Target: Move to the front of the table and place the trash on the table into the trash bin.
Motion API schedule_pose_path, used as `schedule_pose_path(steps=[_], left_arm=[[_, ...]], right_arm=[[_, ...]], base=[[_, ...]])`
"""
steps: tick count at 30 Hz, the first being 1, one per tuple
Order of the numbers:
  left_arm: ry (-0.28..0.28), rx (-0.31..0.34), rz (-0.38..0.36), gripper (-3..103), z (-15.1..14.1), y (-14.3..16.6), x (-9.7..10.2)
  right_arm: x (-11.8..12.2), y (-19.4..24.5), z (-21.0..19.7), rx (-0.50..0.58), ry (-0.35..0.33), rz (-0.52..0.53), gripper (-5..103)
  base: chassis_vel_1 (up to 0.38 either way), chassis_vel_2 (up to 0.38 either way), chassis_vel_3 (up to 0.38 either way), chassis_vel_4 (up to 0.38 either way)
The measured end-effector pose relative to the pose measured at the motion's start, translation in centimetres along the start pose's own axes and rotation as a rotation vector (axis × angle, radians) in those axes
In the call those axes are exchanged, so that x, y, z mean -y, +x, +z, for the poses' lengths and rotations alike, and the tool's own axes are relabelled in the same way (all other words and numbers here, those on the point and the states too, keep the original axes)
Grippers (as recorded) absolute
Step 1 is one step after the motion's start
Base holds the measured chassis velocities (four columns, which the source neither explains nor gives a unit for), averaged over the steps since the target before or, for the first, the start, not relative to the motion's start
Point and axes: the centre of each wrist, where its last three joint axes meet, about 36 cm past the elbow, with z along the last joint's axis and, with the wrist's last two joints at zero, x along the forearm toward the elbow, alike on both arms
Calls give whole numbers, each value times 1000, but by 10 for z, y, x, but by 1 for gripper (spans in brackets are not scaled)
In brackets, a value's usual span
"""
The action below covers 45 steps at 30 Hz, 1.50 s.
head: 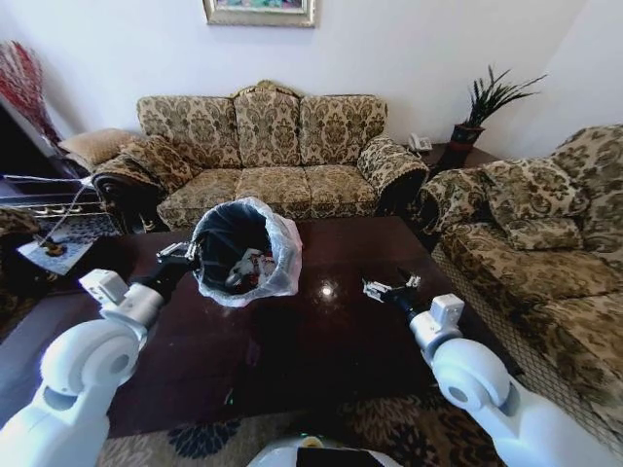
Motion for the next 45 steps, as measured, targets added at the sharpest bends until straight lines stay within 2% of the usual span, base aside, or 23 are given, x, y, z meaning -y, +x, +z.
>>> schedule_pose_path(steps=[7,20,34,45], left_arm=[[-32,-9,-18,3,-15,3,-16],[-38,-44,-11,3,-14,6,-15],[-56,-39,-40,3,-13,11,-18],[-43,-39,-23,3,-8,13,-8]], right_arm=[[-6,8,3,18,0,0,100],[-6,10,11,56,4,9,100],[-14,4,18,53,11,-25,100],[-16,2,21,54,8,-28,100]], base=[[241,-239,-215,230],[206,-185,-187,199],[73,50,46,68],[28,-5,5,24]])
